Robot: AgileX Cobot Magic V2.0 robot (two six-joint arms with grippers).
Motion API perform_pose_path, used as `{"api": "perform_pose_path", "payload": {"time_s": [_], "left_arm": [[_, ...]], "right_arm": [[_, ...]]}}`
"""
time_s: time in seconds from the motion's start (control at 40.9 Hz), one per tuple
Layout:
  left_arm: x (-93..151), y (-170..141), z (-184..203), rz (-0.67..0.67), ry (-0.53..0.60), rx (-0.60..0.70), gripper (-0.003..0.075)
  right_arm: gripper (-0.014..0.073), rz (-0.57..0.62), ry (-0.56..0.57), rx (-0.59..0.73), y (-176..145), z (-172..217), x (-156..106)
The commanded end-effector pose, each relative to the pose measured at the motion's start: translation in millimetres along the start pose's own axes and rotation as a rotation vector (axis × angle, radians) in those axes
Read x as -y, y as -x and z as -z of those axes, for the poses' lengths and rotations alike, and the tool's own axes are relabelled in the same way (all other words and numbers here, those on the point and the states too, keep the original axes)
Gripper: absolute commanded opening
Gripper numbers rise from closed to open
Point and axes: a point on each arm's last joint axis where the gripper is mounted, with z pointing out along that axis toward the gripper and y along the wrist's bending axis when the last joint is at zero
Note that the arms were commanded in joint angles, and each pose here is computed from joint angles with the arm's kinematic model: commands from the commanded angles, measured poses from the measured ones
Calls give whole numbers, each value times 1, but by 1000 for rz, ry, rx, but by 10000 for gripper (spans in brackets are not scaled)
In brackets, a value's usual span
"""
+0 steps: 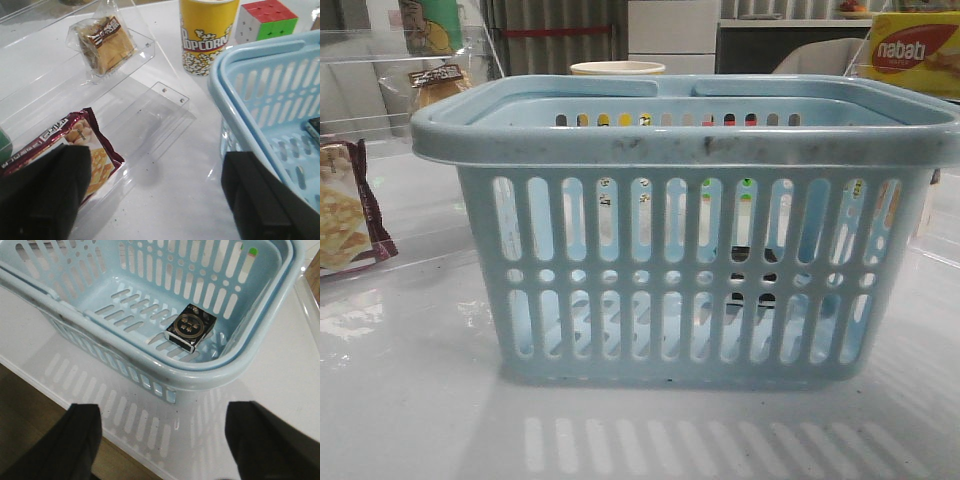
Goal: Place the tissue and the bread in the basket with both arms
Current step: 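Grasp the wrapped bread pastry on the shelf with the left gripper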
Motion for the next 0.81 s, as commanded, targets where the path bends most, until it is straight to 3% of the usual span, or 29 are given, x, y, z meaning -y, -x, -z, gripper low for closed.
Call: {"api": "perform_pose_path", "payload": {"time_s": [0.0,0.269,0.513,0.709,0.782], "left_arm": [[-9,34,-20,14,29,90,615],[-37,73,-113,57,81,29,614],[-58,83,-192,167,86,4,614],[-63,87,-229,165,91,49,613],[-64,86,-237,161,96,68,574]], "right_arm": [[611,20,-8,92,12,6,0],[611,20,-8,92,12,6,0],[611,20,-8,92,12,6,0],[611,20,-8,92,12,6,0],[611,20,-8,92,12,6,0]]}}
